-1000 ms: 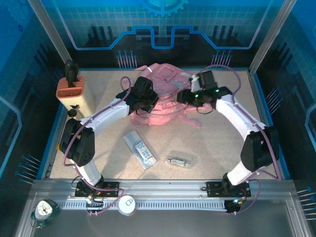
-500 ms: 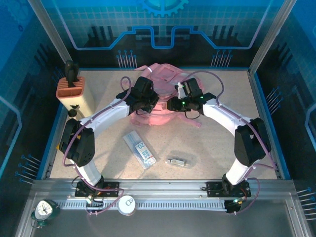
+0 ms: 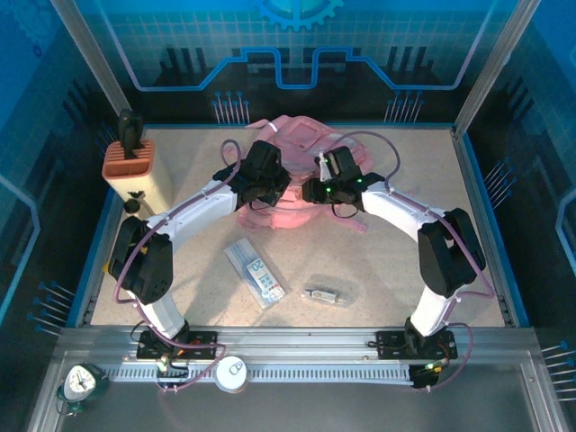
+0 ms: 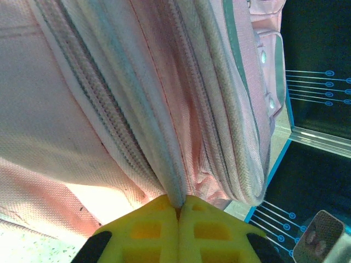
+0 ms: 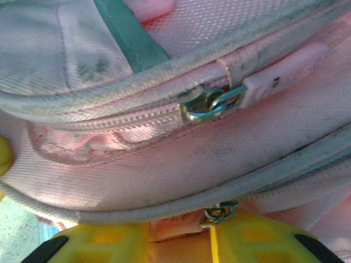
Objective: Pack the student bag
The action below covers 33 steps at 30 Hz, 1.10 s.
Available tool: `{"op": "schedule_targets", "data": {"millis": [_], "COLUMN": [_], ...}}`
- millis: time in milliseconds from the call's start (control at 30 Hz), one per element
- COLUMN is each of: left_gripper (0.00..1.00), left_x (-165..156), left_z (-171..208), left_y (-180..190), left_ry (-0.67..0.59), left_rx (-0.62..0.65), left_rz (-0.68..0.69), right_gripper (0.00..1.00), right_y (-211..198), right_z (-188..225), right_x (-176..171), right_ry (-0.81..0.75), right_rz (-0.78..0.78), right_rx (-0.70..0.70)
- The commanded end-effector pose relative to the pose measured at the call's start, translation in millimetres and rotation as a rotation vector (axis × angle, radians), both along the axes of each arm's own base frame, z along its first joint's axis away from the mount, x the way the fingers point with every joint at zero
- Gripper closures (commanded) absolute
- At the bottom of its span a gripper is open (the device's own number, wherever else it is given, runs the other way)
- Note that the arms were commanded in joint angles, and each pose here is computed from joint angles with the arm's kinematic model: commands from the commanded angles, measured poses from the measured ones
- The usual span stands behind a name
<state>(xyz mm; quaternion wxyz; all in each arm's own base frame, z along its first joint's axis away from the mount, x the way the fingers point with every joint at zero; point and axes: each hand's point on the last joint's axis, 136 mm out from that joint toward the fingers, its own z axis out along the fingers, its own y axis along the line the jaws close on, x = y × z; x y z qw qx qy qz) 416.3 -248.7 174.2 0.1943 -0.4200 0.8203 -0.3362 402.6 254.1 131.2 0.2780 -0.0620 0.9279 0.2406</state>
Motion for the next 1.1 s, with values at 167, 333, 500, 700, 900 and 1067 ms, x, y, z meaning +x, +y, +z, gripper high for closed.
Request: {"op": "schedule_targets", "data": {"millis": [167, 333, 500, 700, 900, 1067], "left_gripper": [1.00, 1.00, 1.00, 1.00, 1.00, 1.00], "left_x": [2.4, 1.5, -2.8, -5.6, -7.2, -4.9], "left_z": [67.3, 67.4, 66.1, 52.8, 43.1, 39.9], "left_y": [-15.1, -14.5, -1.1, 20.2, 41.4, 37.2], "left_ry": [-0.151, -0.152, -0.152, -0.126, -0.098, -0.090], "left_rx": [-0.065, -0.051, -0.001, 0.021, 0.032, 0.008], "left_rz": [-0.038, -0.040, -0.023, 0.003, 0.034, 0.019], "right_gripper": [0.69, 0.82, 1.00, 1.00, 1.00, 1.00], "right_y": [-5.6, -10.3, -50.0, -81.6, -103.4, -87.3], "right_z": [-17.9, -9.8, -3.5, -3.8, -0.3, 9.7], "right_x": [2.6, 9.6, 12.2, 19.7, 30.9, 29.5], "right_ry": [-0.014, -0.041, -0.062, -0.041, -0.059, -0.094], "right_rz": [-0.068, -0.108, -0.211, -0.220, -0.225, -0.119], "right_rx": [-0.050, -0.068, -0.146, -0.162, -0.196, -0.165]}}
